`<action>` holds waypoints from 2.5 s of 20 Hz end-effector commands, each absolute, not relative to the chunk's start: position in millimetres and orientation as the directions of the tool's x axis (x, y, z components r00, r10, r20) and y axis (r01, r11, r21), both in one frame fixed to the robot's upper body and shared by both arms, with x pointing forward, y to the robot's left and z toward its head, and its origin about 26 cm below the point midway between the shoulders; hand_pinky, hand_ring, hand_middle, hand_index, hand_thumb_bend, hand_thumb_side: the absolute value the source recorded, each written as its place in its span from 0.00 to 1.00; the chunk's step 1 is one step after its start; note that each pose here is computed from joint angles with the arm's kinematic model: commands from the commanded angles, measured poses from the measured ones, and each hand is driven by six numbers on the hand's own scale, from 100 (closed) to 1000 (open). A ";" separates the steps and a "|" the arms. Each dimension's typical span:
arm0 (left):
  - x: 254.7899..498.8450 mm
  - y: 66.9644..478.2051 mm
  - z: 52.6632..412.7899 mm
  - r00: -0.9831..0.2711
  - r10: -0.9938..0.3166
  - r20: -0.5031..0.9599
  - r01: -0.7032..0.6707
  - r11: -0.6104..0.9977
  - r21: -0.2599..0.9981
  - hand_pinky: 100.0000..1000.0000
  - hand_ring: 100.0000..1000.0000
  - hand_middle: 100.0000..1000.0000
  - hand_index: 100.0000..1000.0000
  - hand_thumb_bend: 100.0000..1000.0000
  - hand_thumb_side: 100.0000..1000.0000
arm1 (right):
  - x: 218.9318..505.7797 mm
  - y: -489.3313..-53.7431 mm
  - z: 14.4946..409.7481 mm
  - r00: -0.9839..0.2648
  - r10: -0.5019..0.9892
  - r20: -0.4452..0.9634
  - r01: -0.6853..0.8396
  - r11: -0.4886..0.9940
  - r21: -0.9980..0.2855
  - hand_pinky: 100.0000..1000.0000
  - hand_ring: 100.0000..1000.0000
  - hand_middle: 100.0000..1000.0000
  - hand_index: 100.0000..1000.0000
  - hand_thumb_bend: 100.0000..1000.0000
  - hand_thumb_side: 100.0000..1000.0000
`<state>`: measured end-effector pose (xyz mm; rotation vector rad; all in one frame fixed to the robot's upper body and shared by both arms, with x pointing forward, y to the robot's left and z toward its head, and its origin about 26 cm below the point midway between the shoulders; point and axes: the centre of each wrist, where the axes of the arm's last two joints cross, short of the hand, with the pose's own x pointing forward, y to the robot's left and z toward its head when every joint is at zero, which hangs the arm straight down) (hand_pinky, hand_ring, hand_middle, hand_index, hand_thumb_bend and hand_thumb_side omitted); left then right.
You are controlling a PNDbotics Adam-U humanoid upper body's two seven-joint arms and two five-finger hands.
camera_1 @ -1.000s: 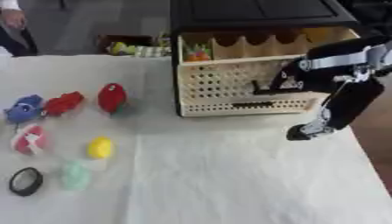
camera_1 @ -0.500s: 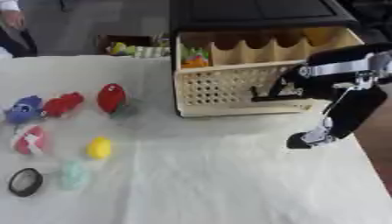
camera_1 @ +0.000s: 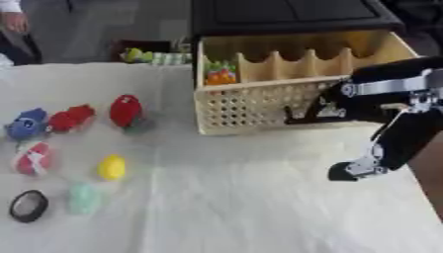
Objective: Pick up objects from table and place into drawer.
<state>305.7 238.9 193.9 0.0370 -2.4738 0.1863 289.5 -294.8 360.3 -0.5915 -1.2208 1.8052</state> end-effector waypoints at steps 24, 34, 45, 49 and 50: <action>303.7 238.0 202.3 -0.808 0.026 0.588 -0.057 0.991 -0.123 0.44 0.53 0.62 0.76 0.00 0.95 | 278.9 -297.0 358.7 -0.518 0.854 0.059 -0.413 -0.189 -0.891 0.00 0.00 0.00 0.86 0.41 0.25; 303.5 238.3 201.8 -0.806 0.025 0.592 -0.058 0.991 -0.120 0.44 0.53 0.62 0.76 0.00 0.95 | 277.2 -297.9 363.7 -0.529 0.847 0.057 -0.404 -0.192 -0.894 0.00 0.00 0.00 0.91 0.42 0.25; 303.4 238.7 201.3 -0.804 0.022 0.594 -0.059 0.991 -0.116 0.44 0.54 0.62 0.76 0.00 0.95 | 273.8 -303.1 371.4 -0.530 0.846 0.059 -0.394 -0.184 -0.901 0.00 0.00 0.00 0.90 0.40 0.27; 303.3 238.9 201.2 -0.804 0.021 0.594 -0.059 0.992 -0.115 0.44 0.54 0.62 0.76 0.00 0.95 | 271.9 -305.0 376.2 -0.539 0.841 0.052 -0.374 -0.183 -0.909 0.00 0.00 0.00 0.90 0.39 0.27; 303.3 238.9 201.1 -0.804 0.021 0.594 -0.059 0.992 -0.115 0.44 0.54 0.62 0.76 0.00 0.95 | 271.6 -305.4 376.6 -0.539 0.840 0.052 -0.371 -0.182 -0.910 0.00 0.00 0.00 0.90 0.39 0.27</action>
